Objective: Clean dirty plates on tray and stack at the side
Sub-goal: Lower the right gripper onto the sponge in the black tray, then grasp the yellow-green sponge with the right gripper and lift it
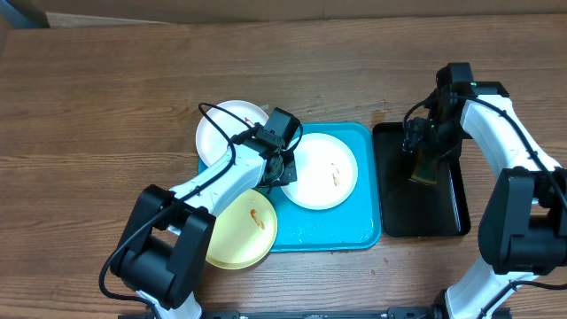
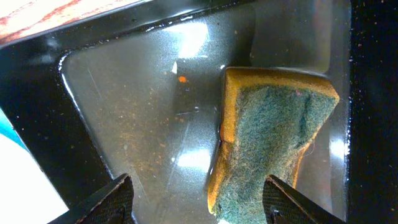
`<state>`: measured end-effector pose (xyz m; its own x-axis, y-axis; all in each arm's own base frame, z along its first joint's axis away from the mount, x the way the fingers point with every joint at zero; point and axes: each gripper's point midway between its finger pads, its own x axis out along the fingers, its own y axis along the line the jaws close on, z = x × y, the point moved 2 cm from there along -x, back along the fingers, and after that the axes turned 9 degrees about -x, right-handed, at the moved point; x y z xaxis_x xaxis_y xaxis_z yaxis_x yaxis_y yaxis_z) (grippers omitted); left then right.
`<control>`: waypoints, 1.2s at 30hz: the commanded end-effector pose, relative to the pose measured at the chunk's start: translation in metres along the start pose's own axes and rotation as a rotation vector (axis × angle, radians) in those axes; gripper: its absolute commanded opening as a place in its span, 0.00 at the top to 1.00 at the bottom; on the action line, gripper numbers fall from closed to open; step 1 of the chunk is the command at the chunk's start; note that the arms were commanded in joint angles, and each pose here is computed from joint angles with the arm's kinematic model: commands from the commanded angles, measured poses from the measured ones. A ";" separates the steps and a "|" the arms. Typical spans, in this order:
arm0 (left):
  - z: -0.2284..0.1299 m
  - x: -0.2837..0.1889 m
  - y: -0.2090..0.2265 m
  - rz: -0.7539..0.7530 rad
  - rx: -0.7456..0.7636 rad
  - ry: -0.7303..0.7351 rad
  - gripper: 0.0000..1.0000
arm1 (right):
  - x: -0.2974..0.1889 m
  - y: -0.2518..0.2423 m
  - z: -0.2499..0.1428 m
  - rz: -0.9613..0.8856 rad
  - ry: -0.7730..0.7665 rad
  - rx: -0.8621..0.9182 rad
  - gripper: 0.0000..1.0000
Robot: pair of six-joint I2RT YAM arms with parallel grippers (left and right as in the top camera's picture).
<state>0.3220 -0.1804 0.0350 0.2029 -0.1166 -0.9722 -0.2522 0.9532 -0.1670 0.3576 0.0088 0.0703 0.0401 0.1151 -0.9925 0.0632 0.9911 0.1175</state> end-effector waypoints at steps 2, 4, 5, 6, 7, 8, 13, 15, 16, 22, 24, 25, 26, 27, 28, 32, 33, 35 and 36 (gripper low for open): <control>0.007 -0.007 -0.001 -0.007 0.013 -0.028 0.81 | -0.003 -0.005 -0.002 -0.046 -0.021 -0.007 0.32; 0.007 -0.007 -0.001 -0.006 0.014 -0.028 0.81 | 0.001 -0.008 -0.005 -0.061 -0.016 -0.005 0.32; 0.007 -0.007 -0.001 -0.007 0.014 -0.028 0.81 | 0.002 -0.008 -0.006 -0.061 -0.013 -0.005 0.32; 0.007 -0.007 -0.001 -0.007 0.014 -0.028 0.81 | 0.003 -0.008 -0.007 -0.061 -0.008 0.000 0.32; 0.007 -0.007 -0.001 -0.007 0.014 -0.029 0.81 | 0.004 -0.009 -0.009 -0.062 -0.004 0.004 0.32; 0.007 -0.007 -0.001 -0.007 0.014 -0.028 0.81 | 0.005 -0.009 -0.010 -0.062 0.001 0.004 0.32; 0.006 -0.007 -0.001 -0.006 0.015 -0.027 0.80 | 0.012 -0.013 -0.019 -0.083 0.026 0.025 0.32; 0.006 -0.007 0.000 -0.004 0.014 -0.024 0.81 | 0.018 -0.016 -0.023 -0.099 0.033 0.029 0.32; 0.006 -0.007 0.000 -0.003 0.014 -0.023 0.80 | 0.021 -0.017 -0.025 -0.098 0.037 0.029 0.32; 0.006 -0.007 0.000 -0.003 0.014 -0.023 0.80 | 0.034 -0.019 -0.035 -0.099 0.052 0.030 0.41; 0.006 -0.007 0.000 -0.003 0.014 -0.023 0.80 | 0.034 -0.018 -0.036 -0.098 0.056 0.030 0.85; 0.006 -0.007 0.000 -0.003 0.014 -0.023 0.80 | 0.034 -0.018 -0.036 -0.098 0.057 0.031 0.96; 0.006 -0.007 0.000 -0.003 0.014 -0.023 0.80 | 0.034 -0.018 -0.036 -0.098 0.057 0.034 0.96; 0.006 -0.007 0.000 -0.003 0.014 -0.023 0.80 | 0.034 -0.018 -0.037 -0.098 0.059 0.034 0.96; 0.006 -0.007 0.000 -0.003 0.014 -0.023 0.80 | 0.034 -0.019 -0.037 -0.098 0.059 0.035 0.96; 0.006 -0.007 0.000 -0.003 0.014 -0.023 0.77 | 0.034 -0.018 -0.032 -0.098 0.040 0.033 0.30; 0.006 -0.007 0.000 -0.002 0.014 -0.023 0.77 | 0.034 -0.019 -0.030 -0.098 0.030 0.034 0.27; 0.006 -0.007 0.000 -0.002 0.014 -0.022 0.76 | 0.034 -0.019 -0.025 -0.096 0.009 0.033 0.25; 0.005 -0.007 0.001 0.000 0.014 -0.021 0.76 | 0.034 -0.019 -0.023 -0.096 0.000 0.033 0.25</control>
<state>0.3208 -0.1797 0.0347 0.1977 -0.1137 -0.9736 -0.2523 0.9539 -0.1627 0.3305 -0.0051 0.0256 -0.0066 0.0200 -0.9998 0.0972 0.9951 0.0192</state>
